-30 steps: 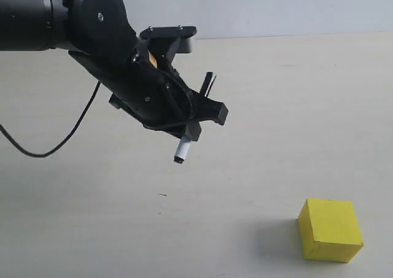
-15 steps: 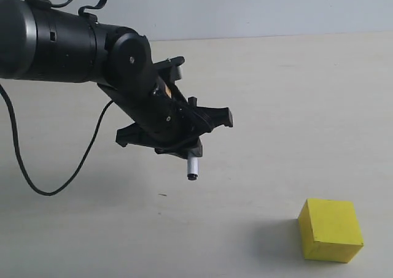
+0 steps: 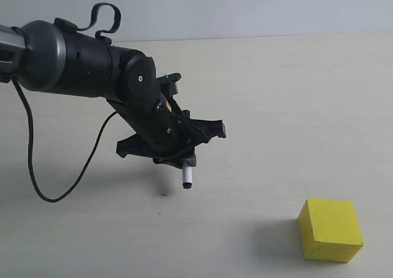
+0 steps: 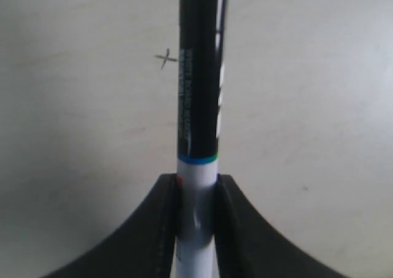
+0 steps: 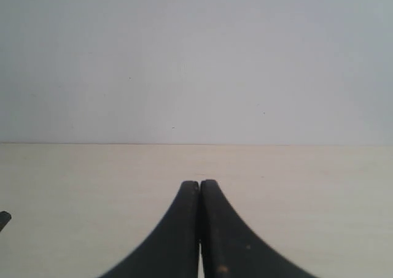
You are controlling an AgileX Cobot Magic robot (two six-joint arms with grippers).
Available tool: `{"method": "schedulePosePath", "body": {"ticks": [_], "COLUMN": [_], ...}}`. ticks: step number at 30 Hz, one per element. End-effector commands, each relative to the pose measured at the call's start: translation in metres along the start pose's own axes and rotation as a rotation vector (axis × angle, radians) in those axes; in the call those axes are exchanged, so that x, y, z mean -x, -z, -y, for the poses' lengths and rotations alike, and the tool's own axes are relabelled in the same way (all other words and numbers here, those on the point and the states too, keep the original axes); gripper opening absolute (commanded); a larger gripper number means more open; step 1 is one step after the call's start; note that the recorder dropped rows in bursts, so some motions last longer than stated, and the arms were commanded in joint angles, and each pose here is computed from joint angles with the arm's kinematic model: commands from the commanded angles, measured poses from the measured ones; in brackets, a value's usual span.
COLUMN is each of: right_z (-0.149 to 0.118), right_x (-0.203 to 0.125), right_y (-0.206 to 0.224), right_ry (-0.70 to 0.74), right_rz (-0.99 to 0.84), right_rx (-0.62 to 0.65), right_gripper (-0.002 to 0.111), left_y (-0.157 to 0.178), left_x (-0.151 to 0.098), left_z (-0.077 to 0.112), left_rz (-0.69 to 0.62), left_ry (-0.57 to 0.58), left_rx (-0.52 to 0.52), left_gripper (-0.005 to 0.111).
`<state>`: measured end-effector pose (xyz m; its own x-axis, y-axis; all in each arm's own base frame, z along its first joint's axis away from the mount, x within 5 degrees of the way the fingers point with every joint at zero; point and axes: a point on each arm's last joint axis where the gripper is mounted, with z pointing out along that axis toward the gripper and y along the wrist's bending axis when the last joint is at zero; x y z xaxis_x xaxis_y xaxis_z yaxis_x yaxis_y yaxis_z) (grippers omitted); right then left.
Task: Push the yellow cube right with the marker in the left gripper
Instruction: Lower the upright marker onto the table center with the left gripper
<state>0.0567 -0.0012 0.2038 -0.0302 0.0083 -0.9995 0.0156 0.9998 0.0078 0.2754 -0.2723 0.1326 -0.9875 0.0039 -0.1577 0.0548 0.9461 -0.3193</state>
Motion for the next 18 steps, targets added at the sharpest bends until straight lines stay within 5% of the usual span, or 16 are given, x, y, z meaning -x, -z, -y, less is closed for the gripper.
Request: {"method": "schedulePosePath", "body": {"ticks": [1,18], "right_z": [0.000,0.000], "right_x": [-0.001,-0.001], "right_y": [0.000,0.000], "right_ry": [0.004,0.004], "right_rz": [0.007,0.007], "right_rx": [0.001,0.001], "right_gripper": [0.000,0.000], "left_y": [-0.007,-0.019], "left_x": [0.003,0.005], "left_z": [-0.002,-0.004], "left_rz": [0.011,-0.004], "left_ry": [0.023,0.024], "left_rx": [-0.003,0.013], "left_gripper": [0.000,0.000]}}
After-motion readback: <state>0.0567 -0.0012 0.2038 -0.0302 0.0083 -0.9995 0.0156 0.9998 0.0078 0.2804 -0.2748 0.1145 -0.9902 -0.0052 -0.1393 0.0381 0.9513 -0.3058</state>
